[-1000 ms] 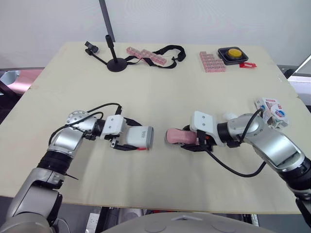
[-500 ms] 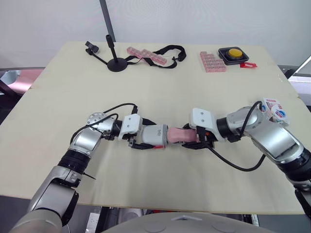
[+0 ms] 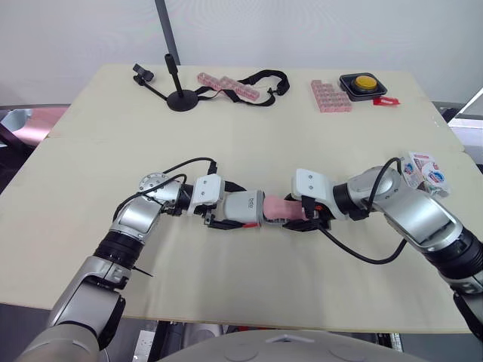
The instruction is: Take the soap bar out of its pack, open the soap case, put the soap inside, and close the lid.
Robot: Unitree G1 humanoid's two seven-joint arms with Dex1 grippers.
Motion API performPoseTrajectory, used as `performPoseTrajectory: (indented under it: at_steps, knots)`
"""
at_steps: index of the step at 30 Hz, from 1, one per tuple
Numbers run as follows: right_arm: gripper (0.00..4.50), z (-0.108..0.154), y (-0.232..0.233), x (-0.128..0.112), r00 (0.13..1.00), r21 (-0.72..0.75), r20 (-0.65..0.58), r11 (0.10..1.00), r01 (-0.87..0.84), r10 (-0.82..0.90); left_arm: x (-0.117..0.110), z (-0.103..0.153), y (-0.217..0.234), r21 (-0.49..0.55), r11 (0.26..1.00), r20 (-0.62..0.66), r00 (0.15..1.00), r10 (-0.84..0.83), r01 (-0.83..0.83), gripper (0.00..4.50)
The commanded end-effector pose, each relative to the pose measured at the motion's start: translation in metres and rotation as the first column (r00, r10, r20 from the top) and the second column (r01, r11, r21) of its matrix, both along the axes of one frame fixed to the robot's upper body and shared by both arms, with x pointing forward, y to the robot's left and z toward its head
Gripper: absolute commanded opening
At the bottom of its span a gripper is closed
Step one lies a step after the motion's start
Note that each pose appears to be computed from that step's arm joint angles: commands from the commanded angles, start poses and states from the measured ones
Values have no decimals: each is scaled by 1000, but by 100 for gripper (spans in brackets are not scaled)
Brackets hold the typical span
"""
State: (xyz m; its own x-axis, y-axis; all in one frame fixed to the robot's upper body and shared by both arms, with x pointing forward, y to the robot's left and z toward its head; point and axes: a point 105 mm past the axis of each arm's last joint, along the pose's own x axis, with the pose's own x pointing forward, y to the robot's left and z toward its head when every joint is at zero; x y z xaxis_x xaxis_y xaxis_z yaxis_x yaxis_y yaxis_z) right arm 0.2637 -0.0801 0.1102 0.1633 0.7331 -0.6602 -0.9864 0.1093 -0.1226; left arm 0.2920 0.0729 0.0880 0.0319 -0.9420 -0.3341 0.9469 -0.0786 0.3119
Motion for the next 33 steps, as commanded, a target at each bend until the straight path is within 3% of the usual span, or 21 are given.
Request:
performPoseTrajectory:
  at_steps: [1,33]
  knots:
    - [257,7,-3,2,999,9,34,1000,4,-4,2,12,2,-13,1000,42,999,-1,2,349]
    - [257,24,20,6,995,-64,84,997,-50,56,-3,16,-24,-74,997,22,1000,-10,11,349]
